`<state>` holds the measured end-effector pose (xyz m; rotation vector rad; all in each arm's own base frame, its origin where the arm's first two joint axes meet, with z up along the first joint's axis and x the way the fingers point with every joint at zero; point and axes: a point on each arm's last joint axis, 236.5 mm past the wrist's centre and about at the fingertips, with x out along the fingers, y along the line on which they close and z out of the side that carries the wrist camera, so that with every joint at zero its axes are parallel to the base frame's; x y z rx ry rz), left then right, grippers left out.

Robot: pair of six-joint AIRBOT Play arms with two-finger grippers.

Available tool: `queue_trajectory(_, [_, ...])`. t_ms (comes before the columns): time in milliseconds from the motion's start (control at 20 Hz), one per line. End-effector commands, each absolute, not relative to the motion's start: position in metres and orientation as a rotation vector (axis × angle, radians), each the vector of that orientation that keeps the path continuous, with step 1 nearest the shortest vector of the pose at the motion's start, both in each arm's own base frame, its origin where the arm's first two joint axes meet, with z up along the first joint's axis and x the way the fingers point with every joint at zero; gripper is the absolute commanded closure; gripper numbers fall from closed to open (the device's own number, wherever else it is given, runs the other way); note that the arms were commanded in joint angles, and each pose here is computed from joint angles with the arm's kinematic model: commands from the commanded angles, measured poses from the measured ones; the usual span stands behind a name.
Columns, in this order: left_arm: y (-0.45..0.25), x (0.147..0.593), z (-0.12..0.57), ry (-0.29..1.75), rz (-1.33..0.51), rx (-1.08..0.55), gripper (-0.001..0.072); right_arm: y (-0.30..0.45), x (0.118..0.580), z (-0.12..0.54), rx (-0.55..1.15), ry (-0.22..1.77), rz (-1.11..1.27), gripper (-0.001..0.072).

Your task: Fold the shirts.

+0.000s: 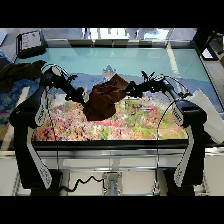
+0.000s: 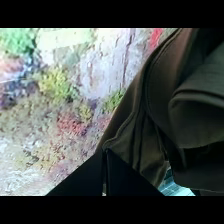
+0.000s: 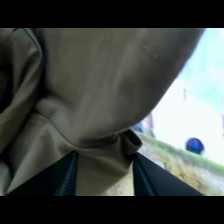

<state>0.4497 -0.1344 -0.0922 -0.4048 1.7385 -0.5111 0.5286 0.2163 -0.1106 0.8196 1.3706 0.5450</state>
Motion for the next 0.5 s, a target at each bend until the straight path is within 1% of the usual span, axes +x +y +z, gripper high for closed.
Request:
queue_trajectory(0, [-0.134,0.449,-0.091,1.739,-0.520,-0.401,0.0692,0.236,0.529,-0.117,0.840,1.355,0.588,0.0473])
queue_trajectory(50, [-0.134,0.448,-0.091,1.742,-0.521,-0.400,0.0692,0.238,0.532,-0.115,0.823,1.324,0.612,0.0685])
queue_trajectory(150, [-0.134,0.449,-0.091,1.739,-0.520,-0.400,0.0692,0.241,0.539,-0.107,0.873,1.294,0.618,0.0682])
queue_trajectory(250, [-0.134,0.451,-0.092,1.732,-0.519,-0.397,0.0692,0.239,0.540,-0.092,0.892,1.267,0.673,0.0684])
queue_trajectory(350, [-0.131,0.452,-0.092,1.729,-0.511,-0.392,0.0693,0.228,0.546,-0.072,0.852,1.217,0.686,0.0686])
queue_trajectory(450, [-0.130,0.458,-0.089,1.699,-0.504,-0.398,0.0693,0.205,0.561,-0.039,0.784,1.128,0.651,0.0687])
